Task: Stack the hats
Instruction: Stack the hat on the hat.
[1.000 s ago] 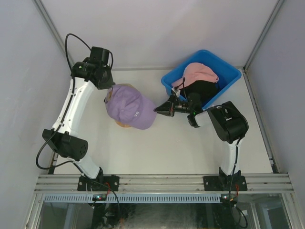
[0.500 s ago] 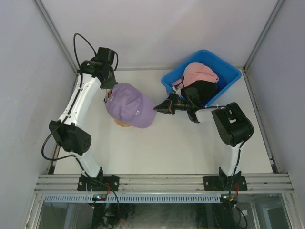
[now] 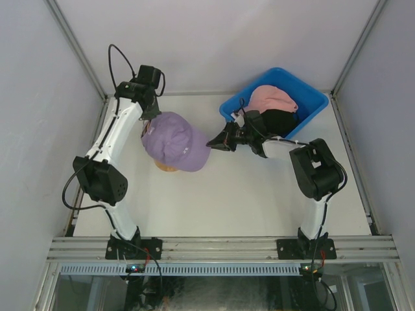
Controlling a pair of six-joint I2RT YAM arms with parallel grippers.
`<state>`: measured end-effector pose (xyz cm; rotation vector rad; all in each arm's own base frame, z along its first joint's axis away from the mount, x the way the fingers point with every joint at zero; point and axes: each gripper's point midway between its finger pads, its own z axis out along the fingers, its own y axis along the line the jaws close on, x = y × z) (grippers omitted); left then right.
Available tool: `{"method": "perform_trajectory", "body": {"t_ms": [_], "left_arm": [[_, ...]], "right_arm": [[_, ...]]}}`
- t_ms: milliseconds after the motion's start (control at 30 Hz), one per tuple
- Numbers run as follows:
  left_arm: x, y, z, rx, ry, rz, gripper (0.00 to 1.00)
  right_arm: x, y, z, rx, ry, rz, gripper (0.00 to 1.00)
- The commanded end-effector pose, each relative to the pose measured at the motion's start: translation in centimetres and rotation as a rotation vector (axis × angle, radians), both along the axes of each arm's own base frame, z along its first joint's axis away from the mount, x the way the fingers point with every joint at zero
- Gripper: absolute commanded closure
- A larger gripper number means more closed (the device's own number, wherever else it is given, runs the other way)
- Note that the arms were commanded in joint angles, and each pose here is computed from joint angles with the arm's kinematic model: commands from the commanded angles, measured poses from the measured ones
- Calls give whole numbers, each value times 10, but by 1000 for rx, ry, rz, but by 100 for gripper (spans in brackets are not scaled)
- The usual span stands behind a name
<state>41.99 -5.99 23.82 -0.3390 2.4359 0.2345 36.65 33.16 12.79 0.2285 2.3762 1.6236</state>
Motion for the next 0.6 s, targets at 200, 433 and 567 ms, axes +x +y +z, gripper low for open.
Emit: {"method": "perform_trajectory", "body": {"t_ms": [200,433,567], "left_arm": [[1,12,-33,98,100,-17,100],[-5,15,-53,93,160,-22,100],[-8,14,-63,82,181,-27,100]], "right_arm": [[6,-6,-45,-208,56,-36,100],[7,-12,-60,-277,50,-35,100],[13,-11,-60,-311,26,-32,100]]}}
